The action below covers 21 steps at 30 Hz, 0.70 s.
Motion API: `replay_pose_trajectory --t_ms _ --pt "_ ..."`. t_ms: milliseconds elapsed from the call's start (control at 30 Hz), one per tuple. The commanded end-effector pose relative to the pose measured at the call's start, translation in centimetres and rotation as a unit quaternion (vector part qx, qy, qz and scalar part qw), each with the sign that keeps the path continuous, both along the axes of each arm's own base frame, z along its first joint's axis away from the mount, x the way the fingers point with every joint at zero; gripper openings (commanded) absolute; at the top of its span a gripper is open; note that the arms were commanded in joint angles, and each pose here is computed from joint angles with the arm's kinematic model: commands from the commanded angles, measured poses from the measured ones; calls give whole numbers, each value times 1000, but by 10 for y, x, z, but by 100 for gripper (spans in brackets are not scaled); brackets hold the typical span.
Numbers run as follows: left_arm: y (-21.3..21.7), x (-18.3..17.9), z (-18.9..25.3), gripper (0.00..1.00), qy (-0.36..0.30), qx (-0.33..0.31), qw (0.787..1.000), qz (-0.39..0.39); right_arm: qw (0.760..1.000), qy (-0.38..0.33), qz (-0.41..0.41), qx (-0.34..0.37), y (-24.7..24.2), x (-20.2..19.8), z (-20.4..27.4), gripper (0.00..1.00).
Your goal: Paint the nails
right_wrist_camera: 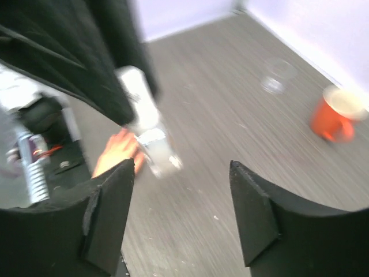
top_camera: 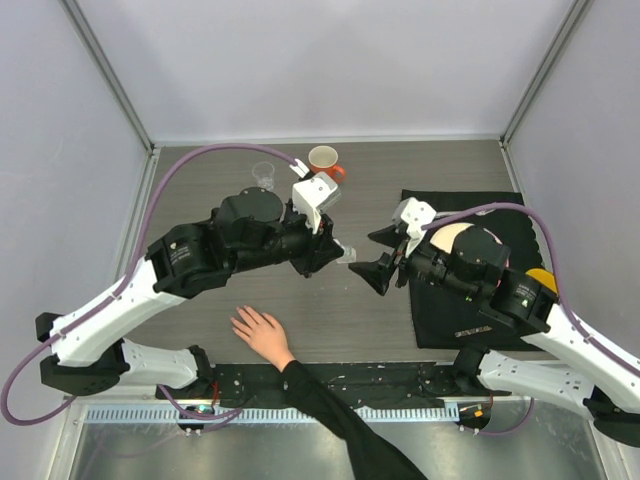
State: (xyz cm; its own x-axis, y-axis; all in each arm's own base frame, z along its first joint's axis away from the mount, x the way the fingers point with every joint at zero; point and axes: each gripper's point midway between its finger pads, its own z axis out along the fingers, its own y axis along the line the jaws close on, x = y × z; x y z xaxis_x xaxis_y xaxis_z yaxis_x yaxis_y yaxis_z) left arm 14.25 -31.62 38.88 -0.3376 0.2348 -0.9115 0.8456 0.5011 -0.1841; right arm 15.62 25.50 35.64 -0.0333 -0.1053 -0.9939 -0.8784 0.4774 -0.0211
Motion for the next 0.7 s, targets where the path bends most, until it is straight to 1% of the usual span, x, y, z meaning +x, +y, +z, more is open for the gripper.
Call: replay_pose_trajectory --t_ms 0,100,200,267,300,333,367,433,467,567,667 --pt "8 36 -16 0 -36 32 995 86 982 14 -184 43 -49 37 1 76" --pt "5 53 -44 0 -40 64 989 123 969 17 -233 74 -73 40 -5 78" --pt "2 75 -82 0 -53 94 979 172 958 25 -266 100 -91 39 -10 78" --pt "0 88 -115 0 -51 124 969 207 957 28 -270 108 -96 37 -13 78" --pt "-2 93 -123 0 -49 129 965 221 956 27 -269 116 -99 34 -11 78" --pt "-4 101 -139 0 -45 149 959 236 954 28 -272 120 -101 34 -10 78" --pt "-5 106 -148 0 -32 151 955 253 954 29 -273 124 -103 33 -9 78" --pt "-9 113 -166 0 -14 156 952 263 951 33 -275 138 -107 30 -6 78" --pt "-13 118 -183 0 7 163 951 263 950 34 -276 143 -108 29 -5 78" --pt "-21 126 -214 0 36 160 952 260 949 39 -273 150 -109 27 -5 78" --pt "-21 135 -234 0 55 163 947 272 949 43 -273 152 -110 26 -5 78"
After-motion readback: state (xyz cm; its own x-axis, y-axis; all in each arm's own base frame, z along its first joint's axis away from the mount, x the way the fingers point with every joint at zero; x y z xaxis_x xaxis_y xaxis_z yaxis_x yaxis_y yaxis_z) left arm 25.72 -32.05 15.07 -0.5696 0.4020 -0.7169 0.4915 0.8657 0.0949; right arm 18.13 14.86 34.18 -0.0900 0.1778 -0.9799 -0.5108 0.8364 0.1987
